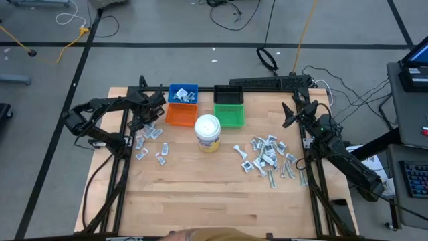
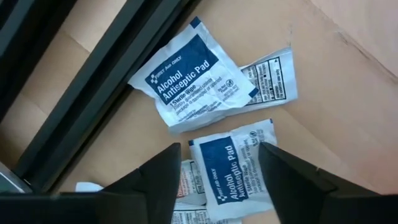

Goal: Pick & Place First Aid Supplies
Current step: Put the blue alcohol pad into the blue bin

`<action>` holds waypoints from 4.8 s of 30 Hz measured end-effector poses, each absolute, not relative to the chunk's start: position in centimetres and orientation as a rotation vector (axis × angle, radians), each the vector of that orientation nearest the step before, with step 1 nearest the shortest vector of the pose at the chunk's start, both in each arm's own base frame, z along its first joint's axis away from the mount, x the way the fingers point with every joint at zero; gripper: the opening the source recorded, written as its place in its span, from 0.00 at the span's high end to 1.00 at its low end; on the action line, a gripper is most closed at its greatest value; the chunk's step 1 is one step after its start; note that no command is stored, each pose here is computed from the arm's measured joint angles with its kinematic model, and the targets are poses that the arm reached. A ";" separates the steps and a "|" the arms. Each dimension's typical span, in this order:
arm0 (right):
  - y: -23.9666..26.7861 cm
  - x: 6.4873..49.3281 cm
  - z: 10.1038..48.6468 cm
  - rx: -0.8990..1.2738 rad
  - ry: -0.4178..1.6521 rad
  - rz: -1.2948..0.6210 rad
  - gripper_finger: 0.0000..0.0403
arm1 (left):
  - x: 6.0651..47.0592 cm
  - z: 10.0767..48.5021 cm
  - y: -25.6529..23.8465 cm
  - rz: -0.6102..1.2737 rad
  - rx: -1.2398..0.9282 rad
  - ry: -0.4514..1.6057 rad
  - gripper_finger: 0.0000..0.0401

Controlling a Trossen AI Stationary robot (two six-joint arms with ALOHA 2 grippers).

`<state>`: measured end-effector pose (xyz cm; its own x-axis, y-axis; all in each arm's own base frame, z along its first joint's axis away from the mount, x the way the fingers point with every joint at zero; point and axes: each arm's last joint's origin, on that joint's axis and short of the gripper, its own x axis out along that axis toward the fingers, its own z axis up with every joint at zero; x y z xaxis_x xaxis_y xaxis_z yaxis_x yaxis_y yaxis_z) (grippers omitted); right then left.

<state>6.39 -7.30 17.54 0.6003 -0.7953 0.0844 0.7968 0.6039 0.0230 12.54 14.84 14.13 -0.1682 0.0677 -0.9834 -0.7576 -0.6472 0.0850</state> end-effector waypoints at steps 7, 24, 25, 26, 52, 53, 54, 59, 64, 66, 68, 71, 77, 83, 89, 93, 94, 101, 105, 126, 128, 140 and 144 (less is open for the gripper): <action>-7.3 6.4 17.5 -0.017 -0.089 -0.922 0.32 | 12.6 14.1 14.8 1.855 -1.556 0.805 0.72; -7.3 6.4 17.5 -0.017 -0.089 -0.923 0.33 | 13.5 16.0 15.7 1.840 -1.563 0.756 0.94; -7.3 6.4 17.5 -0.017 -0.089 -0.923 0.33 | 13.5 16.2 15.8 1.843 -1.560 0.758 0.94; -7.3 6.4 17.5 -0.017 -0.089 -0.922 0.32 | 13.5 16.4 15.8 1.848 -1.556 0.763 0.94; -7.3 6.4 17.5 -0.017 -0.089 -0.923 0.33 | 19.9 25.8 25.5 1.492 -1.189 0.939 0.94; -7.3 6.4 17.5 -0.017 -0.089 -0.922 0.33 | 20.3 25.9 26.1 1.476 -1.188 0.961 0.94; -7.3 6.4 17.5 -0.018 -0.089 -0.923 0.33 | 20.8 26.0 26.7 1.463 -1.181 0.982 0.94; -7.3 6.4 17.5 -0.017 -0.089 -0.923 0.32 | 22.8 26.1 29.1 1.392 -1.179 1.048 0.94; -7.3 6.4 17.5 -0.017 -0.089 -0.923 0.33 | 24.6 25.9 30.6 1.311 -1.183 1.067 0.94; -7.3 6.4 17.5 -0.017 -0.089 -0.923 0.33 | 25.1 25.7 31.0 1.290 -1.184 1.076 0.94; -7.3 6.4 17.5 -0.018 -0.089 -0.923 0.33 | 25.5 25.2 31.2 1.266 -1.192 1.089 0.94; -7.3 6.4 17.5 -0.018 -0.089 -0.922 0.32 | 25.9 24.3 31.3 1.241 -1.213 1.116 0.94; -7.3 6.4 17.5 -0.017 -0.089 -0.922 0.33 | 26.2 24.0 31.3 1.247 -1.172 1.140 0.90; -7.3 6.4 17.5 -0.017 -0.089 -0.922 0.33 | 26.1 24.0 31.4 1.292 -1.119 1.146 0.68; -7.3 6.4 17.5 -0.017 -0.089 -0.922 0.33 | 26.0 24.1 31.3 1.283 -1.131 1.152 0.44; -7.3 6.4 17.5 -0.018 -0.089 -0.922 0.32 | 25.4 24.8 30.6 1.372 -1.159 1.166 0.35; -7.3 6.4 17.5 -0.018 -0.089 -0.923 0.33 | 25.2 24.9 30.4 1.416 -1.170 1.163 0.34; -7.3 6.4 17.5 -0.018 -0.089 -0.923 0.32 | 22.8 25.2 29.2 1.717 -1.332 0.984 0.30; -7.3 6.4 17.5 -0.018 -0.089 -0.922 0.33 | 21.1 25.2 27.6 1.883 -1.419 0.818 0.30; -7.3 6.4 17.5 -0.018 -0.089 -0.923 0.33 | 14.4 20.1 19.3 2.366 -1.711 0.301 0.42; -7.3 6.4 17.5 -0.018 -0.089 -0.923 0.33 | 14.0 19.6 18.8 2.398 -1.727 0.288 0.42; -7.3 6.4 17.5 -0.017 -0.089 -0.923 0.33 | 12.5 16.7 17.0 2.526 -1.690 0.298 0.44; -7.3 6.4 17.5 -0.017 -0.089 -0.923 0.32 | 12.4 15.8 16.8 2.512 -1.701 0.276 0.46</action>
<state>6.39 -7.29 17.53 0.6003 -0.7953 0.0845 0.7967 0.6039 0.0234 12.41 16.84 15.83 -0.3730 -0.0222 -0.9276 -0.1796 -0.9791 0.0956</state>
